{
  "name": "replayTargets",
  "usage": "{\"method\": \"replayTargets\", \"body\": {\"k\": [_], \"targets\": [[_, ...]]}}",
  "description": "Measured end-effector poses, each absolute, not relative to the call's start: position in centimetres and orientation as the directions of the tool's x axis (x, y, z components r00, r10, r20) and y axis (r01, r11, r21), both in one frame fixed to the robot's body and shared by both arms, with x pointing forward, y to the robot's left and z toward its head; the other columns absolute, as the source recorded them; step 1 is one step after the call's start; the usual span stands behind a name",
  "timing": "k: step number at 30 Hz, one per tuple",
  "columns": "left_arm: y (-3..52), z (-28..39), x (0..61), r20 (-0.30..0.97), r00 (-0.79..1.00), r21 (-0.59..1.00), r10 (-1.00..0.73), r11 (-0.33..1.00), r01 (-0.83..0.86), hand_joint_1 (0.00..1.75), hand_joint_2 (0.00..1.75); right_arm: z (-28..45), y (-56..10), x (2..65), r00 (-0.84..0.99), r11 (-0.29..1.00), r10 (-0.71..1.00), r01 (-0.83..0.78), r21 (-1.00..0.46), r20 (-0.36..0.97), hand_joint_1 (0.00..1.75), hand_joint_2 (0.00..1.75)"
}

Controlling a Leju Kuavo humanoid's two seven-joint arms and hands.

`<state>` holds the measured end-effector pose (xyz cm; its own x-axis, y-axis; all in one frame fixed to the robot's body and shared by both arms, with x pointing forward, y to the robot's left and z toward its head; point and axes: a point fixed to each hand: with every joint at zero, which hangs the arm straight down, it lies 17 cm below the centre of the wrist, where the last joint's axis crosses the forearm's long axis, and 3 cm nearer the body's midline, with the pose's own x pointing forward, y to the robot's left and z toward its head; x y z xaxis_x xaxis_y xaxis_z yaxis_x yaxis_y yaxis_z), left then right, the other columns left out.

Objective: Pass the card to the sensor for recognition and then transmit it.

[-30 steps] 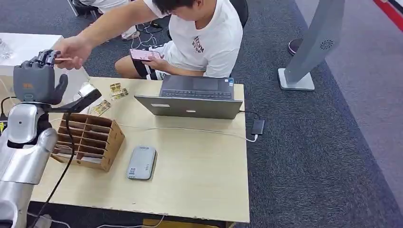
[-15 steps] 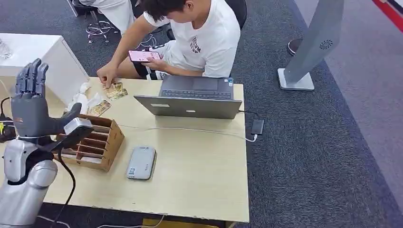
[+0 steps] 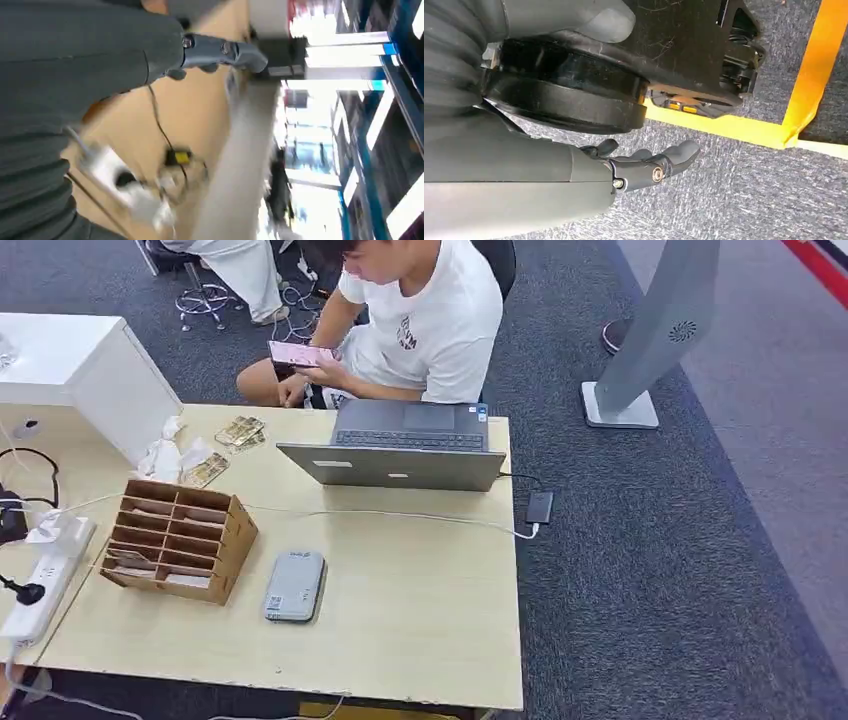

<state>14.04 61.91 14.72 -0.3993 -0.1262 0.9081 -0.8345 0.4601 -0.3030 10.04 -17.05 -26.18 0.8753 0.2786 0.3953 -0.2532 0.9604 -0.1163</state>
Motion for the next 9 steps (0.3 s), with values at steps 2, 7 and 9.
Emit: {"method": "replayTargets", "body": {"k": [2,7,9], "targets": [[62.7,7.5,9.7,0.951,-0.309,-0.308,0.037,0.233,-0.922,0.00,1.75,-26.2,-17.1,10.0,0.877,0.959,0.285,-0.258,-0.121,0.387,0.00,1.75],[53.6,-12.2,1.8,0.814,-0.306,-0.230,0.494,-0.209,-0.950,0.00,0.00,-26.3,-16.9,10.1,0.862,0.939,0.343,-0.317,-0.130,0.374,0.00,1.75],[46.7,-18.5,1.8,0.682,-0.301,-0.173,0.667,-0.252,-0.952,0.00,0.00,-26.2,-16.4,10.1,0.855,0.932,0.360,-0.346,-0.106,0.374,0.00,1.75]]}}
